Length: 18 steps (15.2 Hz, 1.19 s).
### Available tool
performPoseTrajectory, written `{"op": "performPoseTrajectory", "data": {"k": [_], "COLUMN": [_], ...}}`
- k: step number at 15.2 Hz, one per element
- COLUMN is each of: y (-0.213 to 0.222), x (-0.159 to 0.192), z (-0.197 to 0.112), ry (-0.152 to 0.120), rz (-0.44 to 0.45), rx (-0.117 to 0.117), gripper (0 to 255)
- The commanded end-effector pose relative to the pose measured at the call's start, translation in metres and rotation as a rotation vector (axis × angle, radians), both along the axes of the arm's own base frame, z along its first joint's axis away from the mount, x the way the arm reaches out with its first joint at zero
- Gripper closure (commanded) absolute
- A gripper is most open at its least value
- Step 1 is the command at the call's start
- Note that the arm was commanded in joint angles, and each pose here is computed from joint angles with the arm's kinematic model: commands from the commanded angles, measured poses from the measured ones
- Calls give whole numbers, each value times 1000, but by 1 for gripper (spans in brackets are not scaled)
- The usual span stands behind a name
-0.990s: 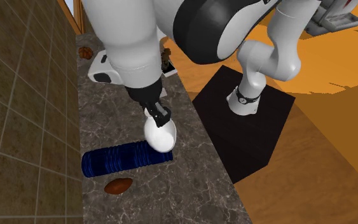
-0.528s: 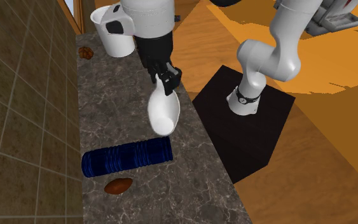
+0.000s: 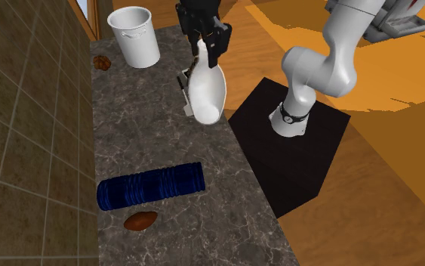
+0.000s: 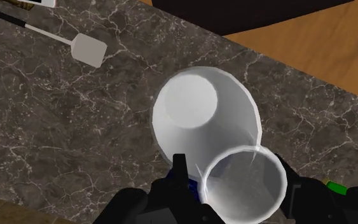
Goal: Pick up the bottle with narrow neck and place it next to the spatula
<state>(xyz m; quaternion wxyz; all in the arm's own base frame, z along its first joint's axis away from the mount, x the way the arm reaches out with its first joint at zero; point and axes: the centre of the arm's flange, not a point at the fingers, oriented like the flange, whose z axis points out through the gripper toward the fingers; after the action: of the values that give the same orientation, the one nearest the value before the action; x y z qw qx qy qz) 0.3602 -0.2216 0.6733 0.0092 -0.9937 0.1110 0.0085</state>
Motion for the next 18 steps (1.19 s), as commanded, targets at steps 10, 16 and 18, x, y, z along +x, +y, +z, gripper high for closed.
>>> {"op": "performPoseTrajectory", "data": {"k": [10, 16, 18], "y": [-32, -32, -32], "x": [-115, -115, -115], "z": [79, 47, 37], "ry": [1, 1, 1], "rz": [0, 0, 0], "rx": [1, 1, 1], "gripper": [255, 255, 255]}}
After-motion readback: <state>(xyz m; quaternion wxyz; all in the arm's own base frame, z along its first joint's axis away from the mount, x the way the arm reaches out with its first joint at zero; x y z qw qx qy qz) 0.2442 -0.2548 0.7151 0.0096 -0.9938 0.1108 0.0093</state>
